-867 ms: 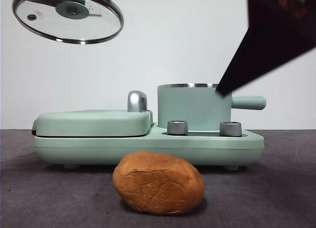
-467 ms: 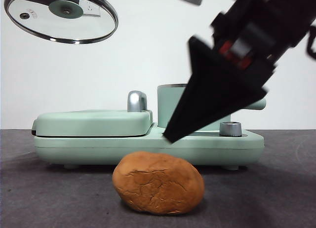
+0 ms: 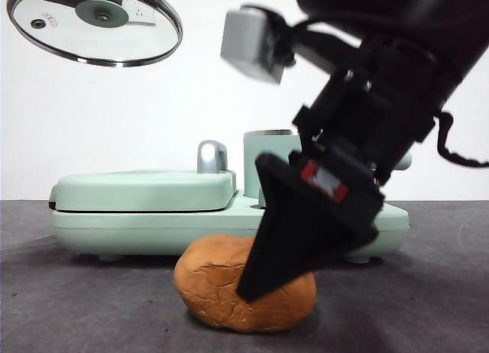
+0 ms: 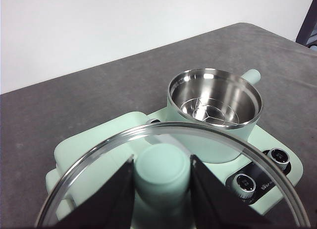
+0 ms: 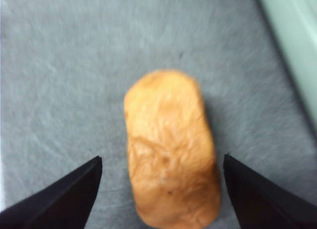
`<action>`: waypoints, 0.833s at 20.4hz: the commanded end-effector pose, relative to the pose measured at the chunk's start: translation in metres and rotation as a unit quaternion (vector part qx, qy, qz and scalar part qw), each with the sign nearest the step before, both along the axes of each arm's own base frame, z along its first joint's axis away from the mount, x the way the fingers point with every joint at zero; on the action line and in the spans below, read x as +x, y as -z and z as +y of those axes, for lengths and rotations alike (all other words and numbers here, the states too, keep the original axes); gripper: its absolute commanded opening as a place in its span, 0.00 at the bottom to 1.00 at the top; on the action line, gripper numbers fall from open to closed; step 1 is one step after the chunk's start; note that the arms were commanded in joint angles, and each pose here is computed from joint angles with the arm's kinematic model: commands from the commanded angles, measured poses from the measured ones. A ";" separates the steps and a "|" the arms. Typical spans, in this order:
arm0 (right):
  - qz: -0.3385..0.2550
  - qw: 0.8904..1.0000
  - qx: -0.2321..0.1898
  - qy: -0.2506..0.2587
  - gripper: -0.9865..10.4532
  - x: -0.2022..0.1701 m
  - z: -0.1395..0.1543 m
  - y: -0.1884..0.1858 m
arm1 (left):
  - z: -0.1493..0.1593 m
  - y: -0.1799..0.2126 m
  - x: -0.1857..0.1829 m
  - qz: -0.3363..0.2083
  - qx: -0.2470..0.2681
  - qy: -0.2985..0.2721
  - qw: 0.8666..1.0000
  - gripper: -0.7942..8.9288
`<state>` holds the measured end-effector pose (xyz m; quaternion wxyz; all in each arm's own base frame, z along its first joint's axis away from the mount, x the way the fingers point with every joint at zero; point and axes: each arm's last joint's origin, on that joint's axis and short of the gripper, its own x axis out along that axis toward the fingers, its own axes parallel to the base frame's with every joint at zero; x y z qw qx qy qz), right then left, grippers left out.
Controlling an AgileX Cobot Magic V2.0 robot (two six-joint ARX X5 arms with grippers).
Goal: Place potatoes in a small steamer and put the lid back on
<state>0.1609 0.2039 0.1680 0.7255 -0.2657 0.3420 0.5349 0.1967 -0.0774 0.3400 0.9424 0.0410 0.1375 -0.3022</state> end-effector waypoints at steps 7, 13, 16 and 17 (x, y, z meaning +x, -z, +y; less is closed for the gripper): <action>0.025 0.999 0.021 0.040 0.23 -0.003 0.001 -0.017 | -0.001 -0.008 0.000 -0.019 -0.012 0.002 1.000 0.10; 0.001 0.990 0.020 0.140 0.23 -0.004 -0.017 -0.107 | -0.001 -0.008 0.000 -0.020 -0.013 0.002 1.000 0.10; -0.011 0.981 0.052 0.185 0.23 0.010 -0.022 -0.152 | -0.001 -0.009 0.000 -0.021 -0.014 0.002 1.000 0.10; -0.018 0.978 0.067 0.198 0.23 0.017 -0.023 -0.164 | -0.001 -0.009 0.000 -0.020 -0.015 0.002 1.000 0.10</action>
